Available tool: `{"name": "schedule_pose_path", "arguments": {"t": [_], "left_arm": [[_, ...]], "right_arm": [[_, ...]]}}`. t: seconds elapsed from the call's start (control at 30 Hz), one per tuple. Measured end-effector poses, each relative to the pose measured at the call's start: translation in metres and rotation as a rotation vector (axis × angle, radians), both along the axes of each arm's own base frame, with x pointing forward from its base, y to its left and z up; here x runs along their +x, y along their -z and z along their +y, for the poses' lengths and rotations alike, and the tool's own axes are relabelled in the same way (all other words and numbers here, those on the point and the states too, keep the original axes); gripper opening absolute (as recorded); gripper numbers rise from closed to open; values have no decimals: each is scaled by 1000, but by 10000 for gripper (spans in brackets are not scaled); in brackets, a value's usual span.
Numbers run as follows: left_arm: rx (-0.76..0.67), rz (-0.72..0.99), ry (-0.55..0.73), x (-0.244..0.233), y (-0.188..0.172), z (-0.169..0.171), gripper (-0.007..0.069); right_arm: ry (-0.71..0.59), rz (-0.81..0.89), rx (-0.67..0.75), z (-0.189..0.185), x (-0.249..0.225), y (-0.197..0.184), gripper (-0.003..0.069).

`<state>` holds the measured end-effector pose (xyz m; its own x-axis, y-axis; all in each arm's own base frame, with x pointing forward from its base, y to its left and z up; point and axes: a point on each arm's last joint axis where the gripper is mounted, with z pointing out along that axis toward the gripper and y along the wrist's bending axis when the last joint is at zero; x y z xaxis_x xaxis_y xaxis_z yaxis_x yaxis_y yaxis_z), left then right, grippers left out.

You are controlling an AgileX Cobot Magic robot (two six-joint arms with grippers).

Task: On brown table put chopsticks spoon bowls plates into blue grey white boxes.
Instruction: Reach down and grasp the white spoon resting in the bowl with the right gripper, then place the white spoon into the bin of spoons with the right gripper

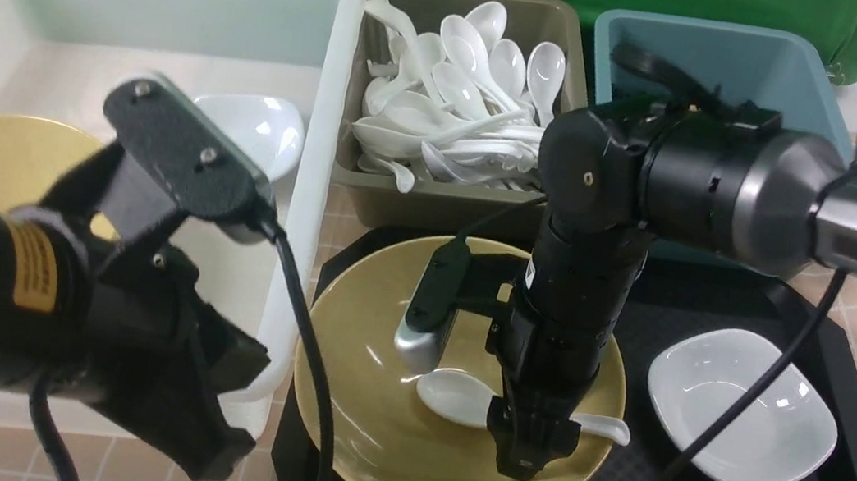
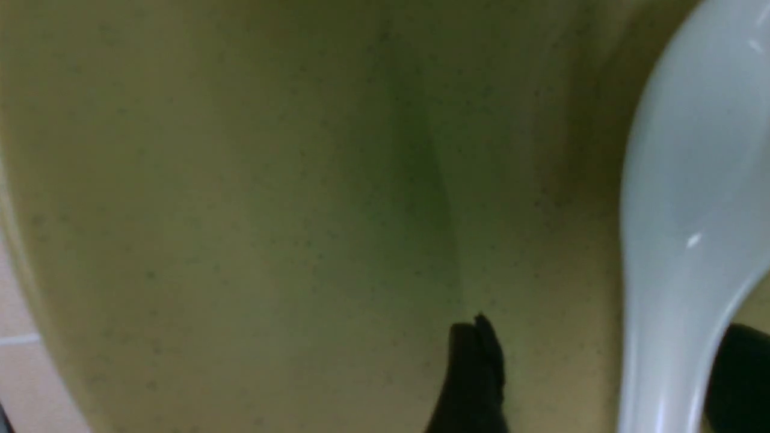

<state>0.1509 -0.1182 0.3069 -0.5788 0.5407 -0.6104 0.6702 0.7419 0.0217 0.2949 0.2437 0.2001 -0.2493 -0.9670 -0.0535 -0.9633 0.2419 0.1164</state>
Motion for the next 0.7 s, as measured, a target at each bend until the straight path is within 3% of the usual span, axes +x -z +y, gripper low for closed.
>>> {"name": "schedule_pose_path", "arguments": {"t": [0.07, 0.1, 0.13, 0.23, 0.27, 0.4, 0.53, 0.63, 0.67, 0.7], "left_arm": [[-15, -1, -8, 0, 2, -1, 2], [-36, -4, -21, 1, 6, -2, 2], [-40, -8, -22, 1, 6, -2, 2], [-99, -36, -61, 5, 4, -4, 2], [-113, -38, -74, 5, 4, -4, 2], [-126, -28, -114, 6, 1, -3, 2], [-13, -67, -107, 8, -15, 4, 2], [70, -127, -127, 11, -41, 12, 2], [70, -138, -129, 12, -45, 13, 2], [67, -171, -134, 13, -56, 14, 2]], "right_arm": [[-1, -2, -1, 0, 0, 0, 487], [3, -2, -2, 0, 0, 1, 424], [2, -3, -3, 0, 0, 1, 414], [20, 0, -11, -1, 0, 1, 202], [36, -1, -10, 0, 1, 0, 179], [93, -32, -5, 3, 7, -11, 186], [184, -127, 61, 11, 22, -44, 186], [225, -297, 217, 20, 43, -96, 186], [226, -297, 216, 19, 44, -96, 186], [256, -401, 311, 21, 56, -118, 186]]}}
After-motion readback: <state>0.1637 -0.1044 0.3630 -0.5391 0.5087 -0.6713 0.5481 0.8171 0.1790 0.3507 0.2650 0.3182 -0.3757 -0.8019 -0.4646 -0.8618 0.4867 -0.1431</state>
